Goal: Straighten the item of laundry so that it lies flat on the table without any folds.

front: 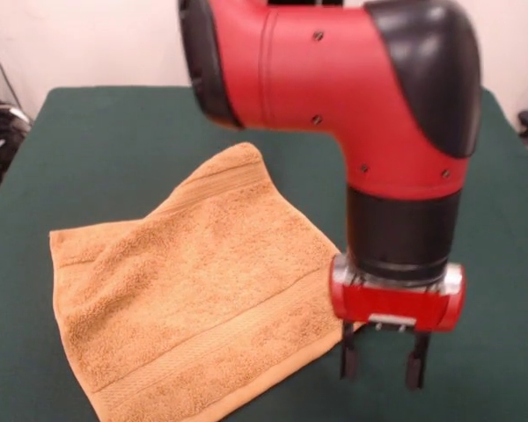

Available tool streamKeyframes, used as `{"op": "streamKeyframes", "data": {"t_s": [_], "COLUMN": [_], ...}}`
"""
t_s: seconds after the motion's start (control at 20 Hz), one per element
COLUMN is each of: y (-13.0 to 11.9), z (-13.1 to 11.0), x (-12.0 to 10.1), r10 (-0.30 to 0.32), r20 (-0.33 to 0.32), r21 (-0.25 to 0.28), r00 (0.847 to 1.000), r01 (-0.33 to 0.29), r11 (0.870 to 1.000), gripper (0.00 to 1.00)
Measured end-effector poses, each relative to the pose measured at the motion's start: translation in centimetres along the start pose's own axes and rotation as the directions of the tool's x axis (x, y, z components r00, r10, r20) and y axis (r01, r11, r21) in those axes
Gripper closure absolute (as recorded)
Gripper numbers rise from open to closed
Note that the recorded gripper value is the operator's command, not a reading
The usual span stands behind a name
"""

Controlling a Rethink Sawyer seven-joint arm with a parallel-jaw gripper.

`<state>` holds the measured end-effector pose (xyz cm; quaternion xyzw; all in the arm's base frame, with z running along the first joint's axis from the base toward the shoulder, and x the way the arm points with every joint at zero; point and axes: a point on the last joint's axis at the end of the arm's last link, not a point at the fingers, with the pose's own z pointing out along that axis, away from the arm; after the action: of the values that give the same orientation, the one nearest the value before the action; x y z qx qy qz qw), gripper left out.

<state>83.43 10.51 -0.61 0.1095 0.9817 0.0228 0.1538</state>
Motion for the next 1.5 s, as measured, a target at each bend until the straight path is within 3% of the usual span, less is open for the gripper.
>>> {"op": "streamKeyframes", "data": {"t_s": [0.4, 0.75, 1.25, 1.5], "y": [2.4, 0.7, -3.7, -5.2], "z": [-6.1, -9.9, -10.1, -9.5], "x": [1.4, 1.8, 2.9, 4.7], "r10": [-0.015, 0.030, 0.094, 0.110], "r20": [-0.017, -0.020, 0.011, 0.011], "r21": [0.011, 0.013, 0.037, 0.054], "r00": [1.000, 0.999, 0.996, 0.994], "r01": [0.016, -0.030, -0.094, -0.110], "r11": [1.000, 0.999, 0.995, 0.992], "gripper": [0.00, 0.00, 0.00, 0.00]}}
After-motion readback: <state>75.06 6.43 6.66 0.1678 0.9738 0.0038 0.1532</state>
